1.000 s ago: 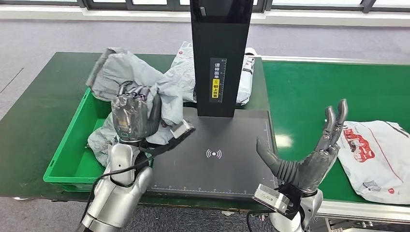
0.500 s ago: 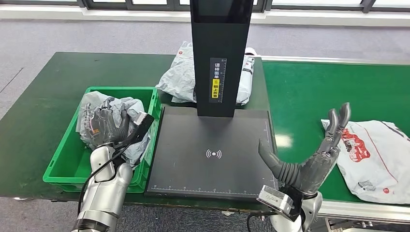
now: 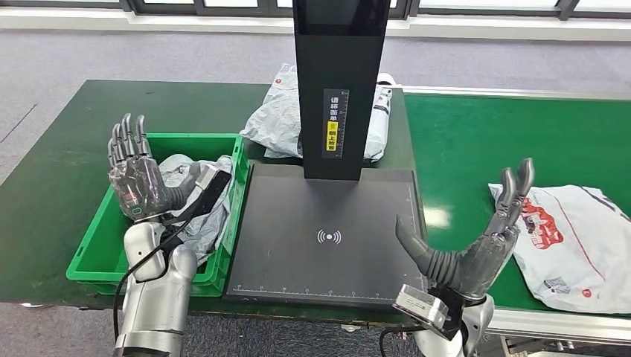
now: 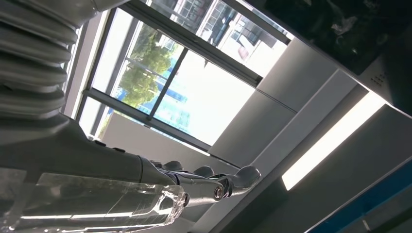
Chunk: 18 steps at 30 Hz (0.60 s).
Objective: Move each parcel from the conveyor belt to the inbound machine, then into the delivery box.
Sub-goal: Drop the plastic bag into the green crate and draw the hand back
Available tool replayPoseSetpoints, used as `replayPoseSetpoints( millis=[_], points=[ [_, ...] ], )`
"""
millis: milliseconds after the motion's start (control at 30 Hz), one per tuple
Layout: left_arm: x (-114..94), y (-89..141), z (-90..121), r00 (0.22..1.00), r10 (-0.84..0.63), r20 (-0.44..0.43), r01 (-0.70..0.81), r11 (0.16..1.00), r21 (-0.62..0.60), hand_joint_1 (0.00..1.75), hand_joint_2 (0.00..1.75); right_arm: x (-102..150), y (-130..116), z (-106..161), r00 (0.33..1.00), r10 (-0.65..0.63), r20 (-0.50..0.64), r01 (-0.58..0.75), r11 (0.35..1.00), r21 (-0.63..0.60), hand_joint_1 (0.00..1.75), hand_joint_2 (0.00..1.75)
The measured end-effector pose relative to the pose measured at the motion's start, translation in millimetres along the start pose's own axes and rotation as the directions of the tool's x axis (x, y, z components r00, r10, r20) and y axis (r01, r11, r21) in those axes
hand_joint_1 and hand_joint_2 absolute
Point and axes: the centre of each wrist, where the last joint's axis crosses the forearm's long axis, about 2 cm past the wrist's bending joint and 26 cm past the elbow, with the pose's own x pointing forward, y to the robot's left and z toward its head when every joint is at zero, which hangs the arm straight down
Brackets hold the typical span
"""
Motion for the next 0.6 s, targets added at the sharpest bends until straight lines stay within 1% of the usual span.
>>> replayPoseSetpoints(
  millis=[100,233,300,400,533,600],
  points=[
    [0,6,-2,1.000,0.001,-0.009,-0.001,1.000,0.029,0.00,1.75,0,1,1,1.000,0.000,-0.003,0.000,1.000,0.004,0.00,1.75],
    [-1,11,-4,1.000,0.004,-0.010,-0.004,0.999,0.054,0.00,0.00,-1,1,2,1.000,0.000,-0.004,0.000,1.000,0.006,0.00,1.75],
    [-2,17,-5,1.000,0.019,0.020,-0.021,0.997,0.079,0.00,0.00,-1,1,2,1.000,0.002,-0.004,-0.002,1.000,0.010,0.00,1.75],
    [-9,30,-11,0.996,0.063,0.066,-0.073,0.985,0.153,0.00,0.00,-2,2,3,1.000,0.006,-0.004,-0.006,1.000,0.016,0.00,1.75],
    [-19,46,-16,0.989,0.127,0.080,-0.144,0.957,0.251,0.00,0.00,-4,1,4,1.000,0.011,-0.012,-0.011,1.000,0.019,0.00,1.75],
    [-26,54,-18,0.980,0.174,0.095,-0.195,0.932,0.307,0.00,0.87,-6,0,5,1.000,0.020,-0.020,-0.019,1.000,0.020,0.00,1.75]
  ],
)
